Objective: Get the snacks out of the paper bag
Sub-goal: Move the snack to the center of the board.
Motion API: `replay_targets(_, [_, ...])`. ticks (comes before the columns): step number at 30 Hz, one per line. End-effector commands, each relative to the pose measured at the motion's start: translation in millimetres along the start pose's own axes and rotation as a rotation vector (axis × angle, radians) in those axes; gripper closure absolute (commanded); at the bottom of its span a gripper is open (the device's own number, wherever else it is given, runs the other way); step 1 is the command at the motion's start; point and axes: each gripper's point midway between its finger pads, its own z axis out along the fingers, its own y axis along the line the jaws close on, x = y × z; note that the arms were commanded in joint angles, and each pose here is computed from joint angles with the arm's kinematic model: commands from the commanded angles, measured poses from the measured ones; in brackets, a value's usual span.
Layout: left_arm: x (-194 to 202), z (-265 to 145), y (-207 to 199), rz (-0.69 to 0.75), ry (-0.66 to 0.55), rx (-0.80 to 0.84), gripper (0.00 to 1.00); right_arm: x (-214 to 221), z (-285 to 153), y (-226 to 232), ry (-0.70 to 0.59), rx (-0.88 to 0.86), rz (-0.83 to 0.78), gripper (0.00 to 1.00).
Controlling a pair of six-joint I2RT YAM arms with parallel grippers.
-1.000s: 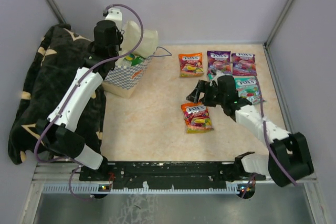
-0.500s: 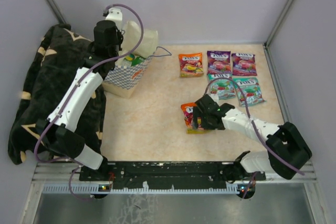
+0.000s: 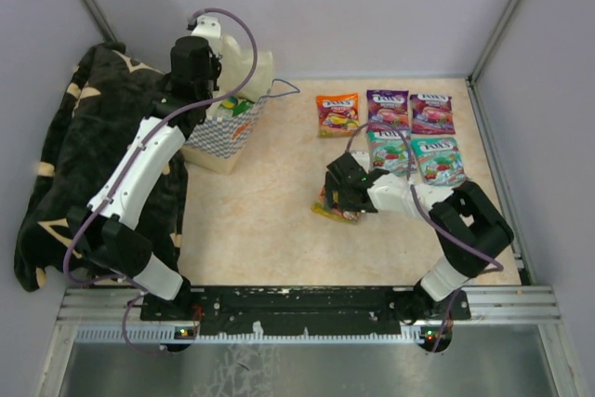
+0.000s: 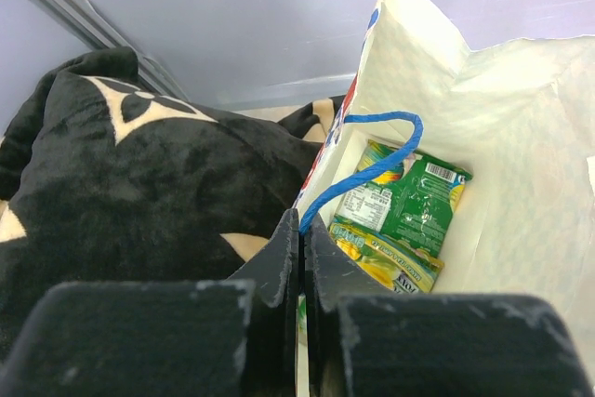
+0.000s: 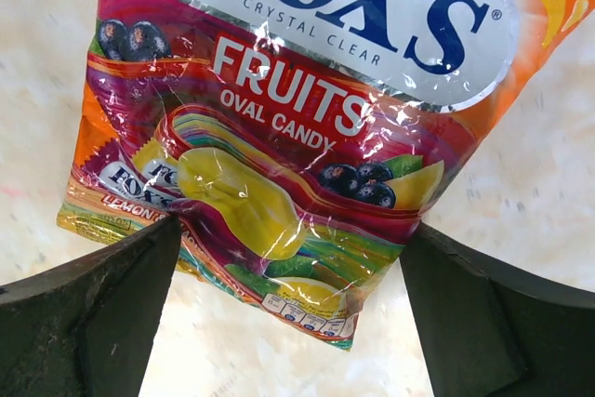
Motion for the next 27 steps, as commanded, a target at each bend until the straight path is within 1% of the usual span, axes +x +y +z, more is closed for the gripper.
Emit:
replay_targets(1, [-19.6, -6.1, 9.3, -0.021, -0.044, -0.015, 1.0, -0.4, 38.2, 4.7, 0.027, 0.026, -0.012, 0.01])
replay_targets(7, [-23.2, -8.1, 10.0, -0.028, -0.053, -0.009, 1.0, -31.7, 56.3, 8.0, 0.004, 0.041, -0.005, 0.01])
replay_targets(15, [-22.7, -9.7, 10.2, -0.026, -0.054, -0.006, 1.0, -66.5, 69.2, -8.2, -0.025, 0.084, 0.025, 0.01])
replay_targets(23, [-14.9, -2.5, 4.1, -0.016, -0.033, 0.002, 1.0, -93.7, 64.2, -12.3, -0.066, 0.128, -0.037, 0.01])
replay_targets(27, [-16.0, -3.6, 5.9, -0.013, -0.036, -0.004, 1.0, -100.9, 63.9, -4.5, -0.055, 0.087, -0.109, 0.01])
